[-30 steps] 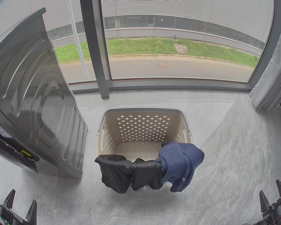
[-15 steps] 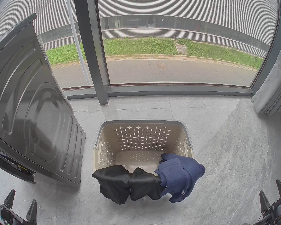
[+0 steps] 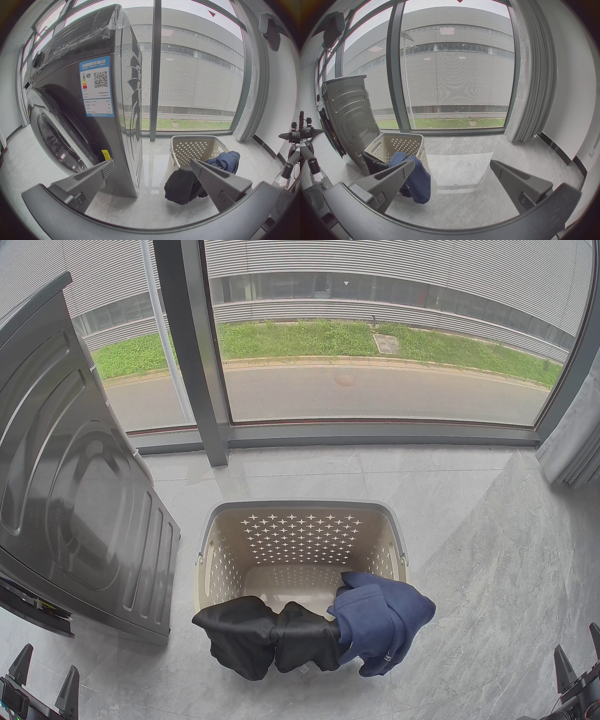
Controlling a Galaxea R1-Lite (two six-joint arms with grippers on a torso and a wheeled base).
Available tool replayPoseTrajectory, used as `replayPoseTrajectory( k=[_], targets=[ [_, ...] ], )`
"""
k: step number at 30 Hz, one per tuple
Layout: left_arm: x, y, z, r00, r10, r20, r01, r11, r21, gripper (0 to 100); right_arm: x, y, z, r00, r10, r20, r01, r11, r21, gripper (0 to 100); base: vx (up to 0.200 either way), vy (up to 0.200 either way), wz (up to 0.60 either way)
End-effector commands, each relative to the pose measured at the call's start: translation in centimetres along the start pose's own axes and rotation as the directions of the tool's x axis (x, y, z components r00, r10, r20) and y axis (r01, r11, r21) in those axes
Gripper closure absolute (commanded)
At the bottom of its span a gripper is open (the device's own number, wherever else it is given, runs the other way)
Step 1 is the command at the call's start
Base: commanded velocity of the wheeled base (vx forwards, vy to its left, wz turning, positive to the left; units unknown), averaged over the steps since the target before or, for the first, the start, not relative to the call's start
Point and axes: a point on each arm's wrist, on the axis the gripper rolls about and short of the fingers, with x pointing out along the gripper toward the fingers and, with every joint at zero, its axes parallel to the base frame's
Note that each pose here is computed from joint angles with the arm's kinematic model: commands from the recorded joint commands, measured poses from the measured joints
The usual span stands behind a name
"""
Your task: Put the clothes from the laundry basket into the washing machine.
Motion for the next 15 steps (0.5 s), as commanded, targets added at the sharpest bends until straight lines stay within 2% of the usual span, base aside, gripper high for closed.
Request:
replayPoseTrajectory(
  k=[1,8,11,15],
  targets=[
    [0.03,0.02,-0.42,1.000,0.000,-0.004,0.000,1.000,-0.001,0,0.02,0.00,-0.52,1.000,0.001,-0.003,-0.001,1.000,-0.002,0,0.000,0.000,0.00],
    [0.03,0.02,-0.42,1.000,0.000,-0.004,0.000,1.000,-0.001,0,0.02,0.00,-0.52,1.000,0.001,-0.003,-0.001,1.000,0.000,0,0.000,0.000,0.00],
    [0.03,0.02,-0.42,1.000,0.002,-0.004,-0.002,1.000,-0.001,0,0.02,0.01,-0.52,1.000,0.002,-0.003,-0.002,1.000,0.000,0,0.000,-0.200,0.00],
    [0.03,0.02,-0.42,1.000,0.002,-0.004,-0.002,1.000,-0.001,0,0.02,0.00,-0.52,1.000,0.001,-0.003,-0.001,1.000,0.000,0,0.000,0.000,0.00]
  ],
)
